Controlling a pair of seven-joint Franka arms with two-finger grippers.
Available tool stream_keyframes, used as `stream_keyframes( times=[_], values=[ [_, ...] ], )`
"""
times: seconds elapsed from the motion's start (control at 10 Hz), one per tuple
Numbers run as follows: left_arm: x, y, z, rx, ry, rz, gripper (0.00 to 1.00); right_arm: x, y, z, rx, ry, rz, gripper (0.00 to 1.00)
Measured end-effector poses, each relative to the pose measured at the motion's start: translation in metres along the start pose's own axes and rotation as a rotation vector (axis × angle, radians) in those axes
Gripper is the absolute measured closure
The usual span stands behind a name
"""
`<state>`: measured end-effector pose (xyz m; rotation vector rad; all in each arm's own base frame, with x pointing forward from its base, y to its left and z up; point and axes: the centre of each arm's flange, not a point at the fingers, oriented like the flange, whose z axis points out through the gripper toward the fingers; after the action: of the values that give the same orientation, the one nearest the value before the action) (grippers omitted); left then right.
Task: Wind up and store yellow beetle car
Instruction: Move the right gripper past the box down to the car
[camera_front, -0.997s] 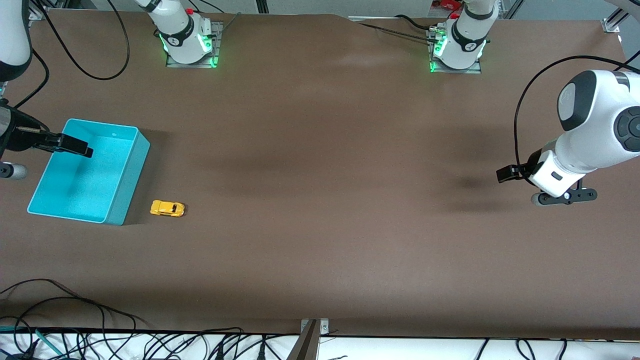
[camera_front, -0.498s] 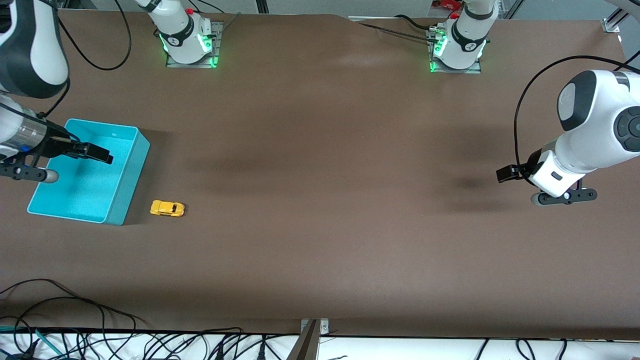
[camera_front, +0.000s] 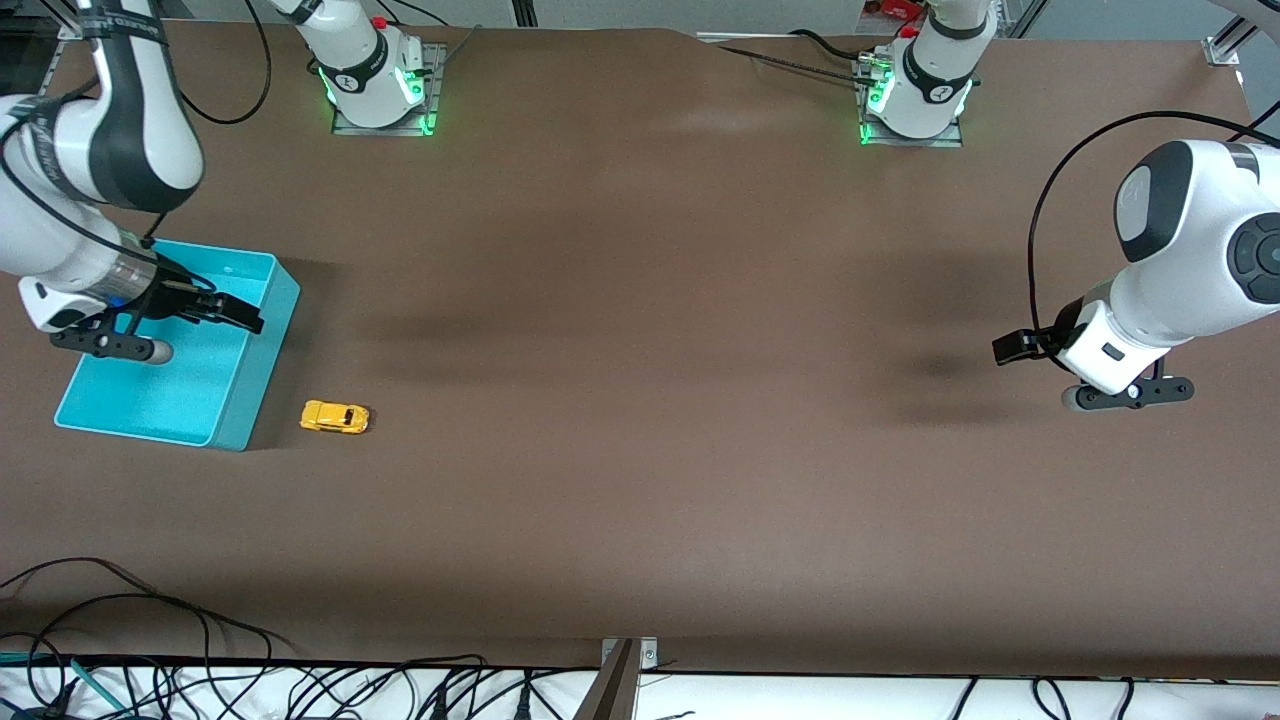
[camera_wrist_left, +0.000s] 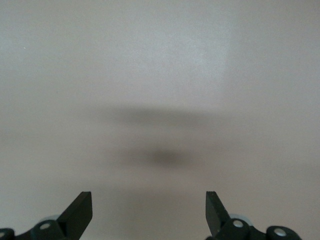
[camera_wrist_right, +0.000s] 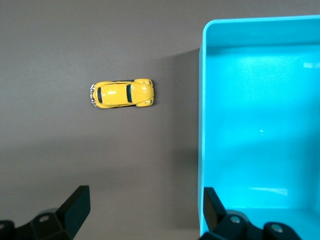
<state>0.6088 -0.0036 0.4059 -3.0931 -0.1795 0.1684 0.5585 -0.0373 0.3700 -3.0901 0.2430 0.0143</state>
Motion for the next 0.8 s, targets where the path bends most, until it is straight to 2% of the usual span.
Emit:
stream_keyframes(
  times=[0.3, 0.4, 0.5, 0.6, 0.8],
  values=[
    [0.0, 0.0, 0.0, 0.0, 0.0, 0.0, 0.0, -0.012, -0.022, 0.031, -0.005, -0.018, -0.045, 0.0],
    [0.0, 0.0, 0.0, 0.0, 0.0, 0.0, 0.0, -0.012, -0.03, 0.044, -0.032, -0.027, -0.087, 0.0],
    [0.0, 0.0, 0.0, 0.0, 0.0, 0.0, 0.0, -0.011, -0.041, 0.065, -0.093, -0.038, -0.167, 0.0],
    [0.0, 0.0, 0.0, 0.0, -0.001, 0.0, 0.0, -0.011, -0.047, 0.078, -0.122, -0.043, -0.211, 0.0],
    [0.0, 0.0, 0.0, 0.0, -0.001, 0.0, 0.0, 0.0, -0.055, 0.092, -0.145, -0.033, -0.254, 0.0]
  ],
)
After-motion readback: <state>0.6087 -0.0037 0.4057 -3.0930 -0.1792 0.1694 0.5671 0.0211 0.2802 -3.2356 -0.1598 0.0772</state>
